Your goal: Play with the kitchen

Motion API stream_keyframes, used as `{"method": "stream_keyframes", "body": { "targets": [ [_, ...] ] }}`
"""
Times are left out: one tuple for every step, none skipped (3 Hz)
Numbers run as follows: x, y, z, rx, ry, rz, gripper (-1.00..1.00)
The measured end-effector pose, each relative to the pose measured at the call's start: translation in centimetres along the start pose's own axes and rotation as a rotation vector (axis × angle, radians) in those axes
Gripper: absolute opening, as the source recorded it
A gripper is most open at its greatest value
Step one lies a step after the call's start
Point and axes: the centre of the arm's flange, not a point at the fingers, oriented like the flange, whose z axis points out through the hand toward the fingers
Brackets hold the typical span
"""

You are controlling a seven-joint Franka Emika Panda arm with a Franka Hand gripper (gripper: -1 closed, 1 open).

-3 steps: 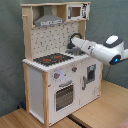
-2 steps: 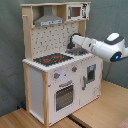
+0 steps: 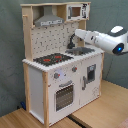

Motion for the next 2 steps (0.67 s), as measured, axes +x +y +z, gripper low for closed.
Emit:
{"method": "stream_keyframes", "body": {
  "targets": [
    [-1.8, 1.0, 0.3, 0.000, -0.011, -0.057, 1.00],
    [-3.3, 1.9, 0.6, 0.004, -0.021, -0.113, 1.00]
  ]
}}
